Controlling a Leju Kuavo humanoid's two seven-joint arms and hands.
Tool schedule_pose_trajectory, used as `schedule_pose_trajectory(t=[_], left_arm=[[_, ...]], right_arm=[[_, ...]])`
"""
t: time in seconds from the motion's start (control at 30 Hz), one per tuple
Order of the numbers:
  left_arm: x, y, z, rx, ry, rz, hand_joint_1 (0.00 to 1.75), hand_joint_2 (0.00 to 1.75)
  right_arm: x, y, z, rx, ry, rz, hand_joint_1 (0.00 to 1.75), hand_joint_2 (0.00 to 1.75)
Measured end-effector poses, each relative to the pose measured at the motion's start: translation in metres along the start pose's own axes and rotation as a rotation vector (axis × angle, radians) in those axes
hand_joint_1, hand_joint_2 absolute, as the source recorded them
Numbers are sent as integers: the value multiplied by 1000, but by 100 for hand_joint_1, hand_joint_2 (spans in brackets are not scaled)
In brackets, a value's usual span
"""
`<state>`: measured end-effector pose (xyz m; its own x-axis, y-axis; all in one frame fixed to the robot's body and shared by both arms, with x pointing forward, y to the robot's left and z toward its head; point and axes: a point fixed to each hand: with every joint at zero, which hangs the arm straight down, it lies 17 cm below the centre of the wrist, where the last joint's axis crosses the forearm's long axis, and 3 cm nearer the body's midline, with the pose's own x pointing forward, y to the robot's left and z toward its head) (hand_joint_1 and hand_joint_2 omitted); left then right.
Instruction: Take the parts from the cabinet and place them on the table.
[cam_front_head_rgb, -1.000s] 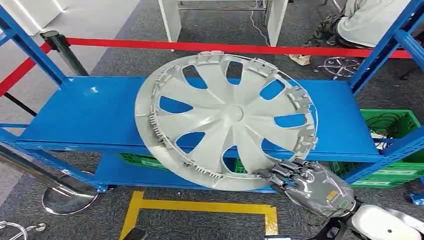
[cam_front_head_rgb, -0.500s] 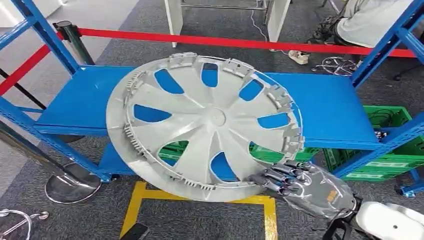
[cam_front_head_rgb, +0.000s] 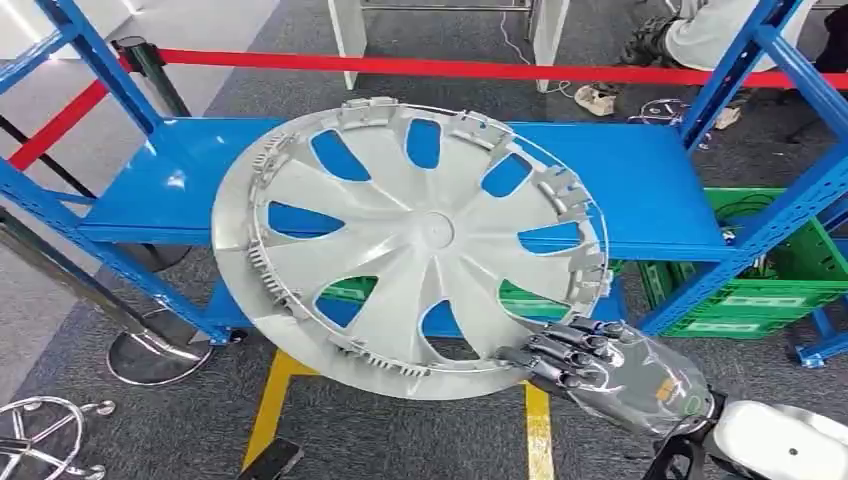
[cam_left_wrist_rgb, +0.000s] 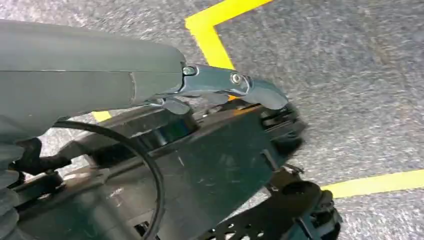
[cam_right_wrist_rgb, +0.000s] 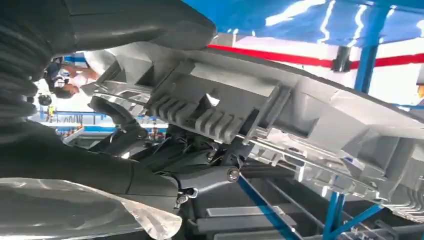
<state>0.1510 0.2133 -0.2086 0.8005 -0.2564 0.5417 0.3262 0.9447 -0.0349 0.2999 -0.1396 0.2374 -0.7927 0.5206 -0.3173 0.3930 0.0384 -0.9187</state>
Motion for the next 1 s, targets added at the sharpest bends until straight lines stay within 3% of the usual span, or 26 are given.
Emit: schedule_pose_trajectory(t=[0.33, 1.0], left_arm=[[1, 10, -2, 5, 15, -58, 0, 175], [7, -7, -8, -53, 29, -164, 0, 175]], right_arm=[[-5, -1, 12, 14, 42, 23, 175, 175], [6, 4, 73, 57, 166, 40, 175, 175]])
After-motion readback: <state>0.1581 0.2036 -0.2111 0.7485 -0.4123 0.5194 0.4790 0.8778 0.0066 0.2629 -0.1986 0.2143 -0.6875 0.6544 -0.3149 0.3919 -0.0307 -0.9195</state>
